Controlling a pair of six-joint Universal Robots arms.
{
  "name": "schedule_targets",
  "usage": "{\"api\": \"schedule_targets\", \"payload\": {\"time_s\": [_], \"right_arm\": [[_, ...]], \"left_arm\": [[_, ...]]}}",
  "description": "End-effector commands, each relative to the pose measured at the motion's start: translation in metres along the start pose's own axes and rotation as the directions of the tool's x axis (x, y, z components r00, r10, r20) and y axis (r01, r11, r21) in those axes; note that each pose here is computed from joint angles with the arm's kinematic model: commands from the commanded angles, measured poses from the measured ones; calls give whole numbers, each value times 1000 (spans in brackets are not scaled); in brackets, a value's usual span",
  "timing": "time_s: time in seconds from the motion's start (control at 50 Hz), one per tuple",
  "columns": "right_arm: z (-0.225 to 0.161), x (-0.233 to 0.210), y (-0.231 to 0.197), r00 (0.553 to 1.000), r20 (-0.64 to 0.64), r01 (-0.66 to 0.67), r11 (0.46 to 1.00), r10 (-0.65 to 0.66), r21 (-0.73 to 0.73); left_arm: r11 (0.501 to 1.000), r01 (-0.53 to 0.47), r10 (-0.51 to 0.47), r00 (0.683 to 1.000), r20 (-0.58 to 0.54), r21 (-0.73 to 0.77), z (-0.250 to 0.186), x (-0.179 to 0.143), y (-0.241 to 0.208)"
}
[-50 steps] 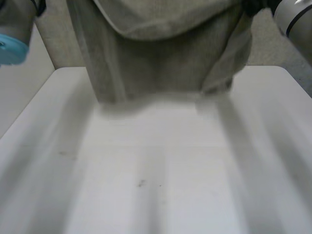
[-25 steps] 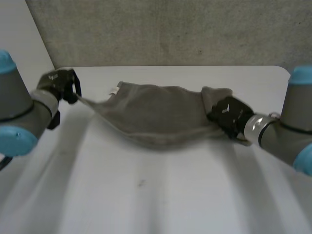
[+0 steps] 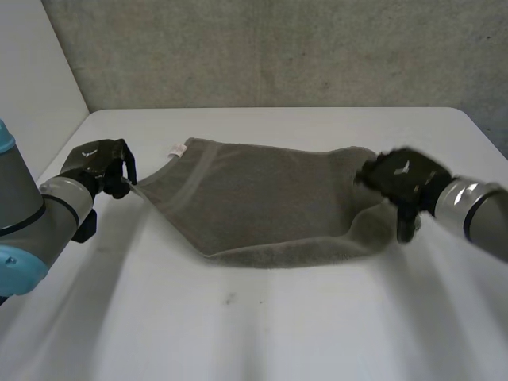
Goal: Fold the towel.
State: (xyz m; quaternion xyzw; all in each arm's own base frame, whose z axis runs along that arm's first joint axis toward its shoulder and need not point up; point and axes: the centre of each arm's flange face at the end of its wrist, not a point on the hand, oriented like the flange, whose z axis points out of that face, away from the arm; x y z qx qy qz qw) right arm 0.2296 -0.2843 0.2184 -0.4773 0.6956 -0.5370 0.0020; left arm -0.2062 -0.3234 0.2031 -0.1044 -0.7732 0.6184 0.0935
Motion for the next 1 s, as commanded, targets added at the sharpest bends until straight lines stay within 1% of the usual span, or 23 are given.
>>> {"api": "schedule_targets", "payload": {"time_s": [0.02,0.08,0.12,0.22,0.3,0.34,0.46,0.62,1.0], "right_arm": [[22,45,-23,964,-71,-246,961,256,129],[32,50,-23,959,-51,-274,957,280,98],[43,51,-20,955,-13,-294,955,295,49],[60,53,-12,949,13,-316,949,316,-6],[71,52,-5,948,31,-317,948,318,-40],[78,48,4,954,52,-291,953,296,-81],[83,40,18,961,97,-241,958,257,-155],[82,30,28,961,148,-201,956,235,-213],[85,25,35,961,171,-174,956,217,-236]], "left_arm": [[1000,1,-1,1000,3,-5,0,-1,2],[1000,2,-2,1000,6,-13,-1,-2,4],[1000,3,-3,1000,9,-17,-1,-3,5],[1000,4,-4,1000,13,-8,0,-5,5],[1000,4,-3,1000,13,-7,0,-5,5],[1000,4,-4,1000,15,-4,0,-5,4],[1000,5,-5,999,31,4,3,-12,1],[1000,8,-8,999,46,11,5,-18,-1],[1000,8,-9,999,46,6,5,-18,0]]}}
